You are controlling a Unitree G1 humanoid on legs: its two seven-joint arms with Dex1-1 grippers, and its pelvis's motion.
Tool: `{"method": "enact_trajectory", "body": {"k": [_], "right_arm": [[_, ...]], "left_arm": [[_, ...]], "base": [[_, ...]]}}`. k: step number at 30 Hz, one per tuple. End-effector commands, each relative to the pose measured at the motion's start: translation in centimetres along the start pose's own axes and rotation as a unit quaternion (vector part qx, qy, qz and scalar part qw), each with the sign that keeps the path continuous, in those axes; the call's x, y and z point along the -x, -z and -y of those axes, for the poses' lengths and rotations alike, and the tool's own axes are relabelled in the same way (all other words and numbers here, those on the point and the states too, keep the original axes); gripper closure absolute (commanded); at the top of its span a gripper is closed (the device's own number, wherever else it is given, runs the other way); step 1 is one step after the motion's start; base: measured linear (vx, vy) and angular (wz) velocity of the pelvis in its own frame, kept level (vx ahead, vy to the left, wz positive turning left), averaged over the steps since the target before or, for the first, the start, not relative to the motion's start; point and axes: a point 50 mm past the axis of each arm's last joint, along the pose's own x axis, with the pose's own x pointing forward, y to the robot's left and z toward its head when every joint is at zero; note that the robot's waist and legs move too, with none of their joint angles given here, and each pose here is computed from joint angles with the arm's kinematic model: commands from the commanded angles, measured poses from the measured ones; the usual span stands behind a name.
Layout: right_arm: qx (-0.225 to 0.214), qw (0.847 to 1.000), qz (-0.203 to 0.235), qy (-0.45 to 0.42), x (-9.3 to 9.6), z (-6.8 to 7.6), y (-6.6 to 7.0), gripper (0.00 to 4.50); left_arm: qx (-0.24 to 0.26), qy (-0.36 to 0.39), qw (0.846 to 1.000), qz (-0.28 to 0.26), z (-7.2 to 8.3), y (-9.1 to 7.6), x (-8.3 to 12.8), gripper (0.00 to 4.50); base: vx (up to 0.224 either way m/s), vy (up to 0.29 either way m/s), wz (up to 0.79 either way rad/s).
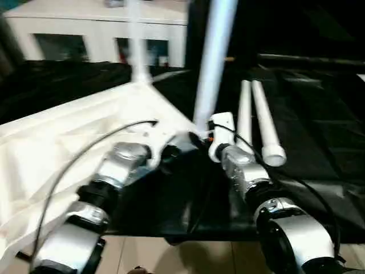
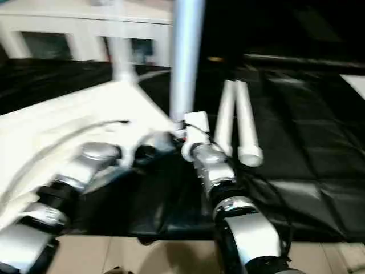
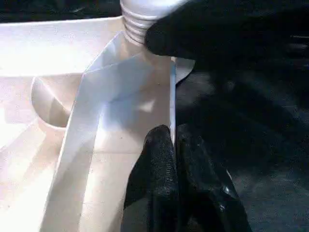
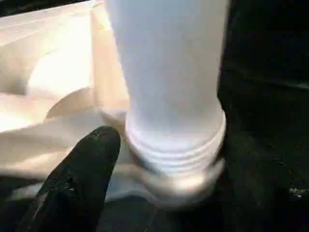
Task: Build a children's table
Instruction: Rotate leg to tighten
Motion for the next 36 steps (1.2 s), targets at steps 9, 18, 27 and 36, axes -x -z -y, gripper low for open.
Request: {"method": "enact_trajectory", "body": {"k": [9, 18, 27, 36], "right_arm": [[0.11, 0.969, -0.034, -0.219, 2.5, 2.0, -1.9, 0.56], [0.153, 0.937, -0.077, -0.305, 4.6, 3.3, -1.9, 0.56], [0.164, 0.925, -0.103, -0.328, 4.8, 3.1, -1.3, 1.28], [0.113, 0.954, -0.088, -0.265, 4.1, 2.9, -0.2, 1.73]], "left_arm": [[-0.072, 0.15, 0.985, 0.045, 0.7, 0.6, 3.3, 4.5], [-0.082, 0.21, 0.973, 0.042, 0.9, 1.1, 5.0, 4.5], [-0.078, 0.216, 0.972, 0.042, 0.8, 1.1, 5.4, 4.5], [-0.051, 0.163, 0.985, 0.037, 0.3, 1.1, 4.5, 4.5]], "base": [[0.0, 0.0, 0.0], [0.0, 0.0, 0.0], [0.0, 0.0, 0.0], [0.0, 0.0, 0.0]]}}
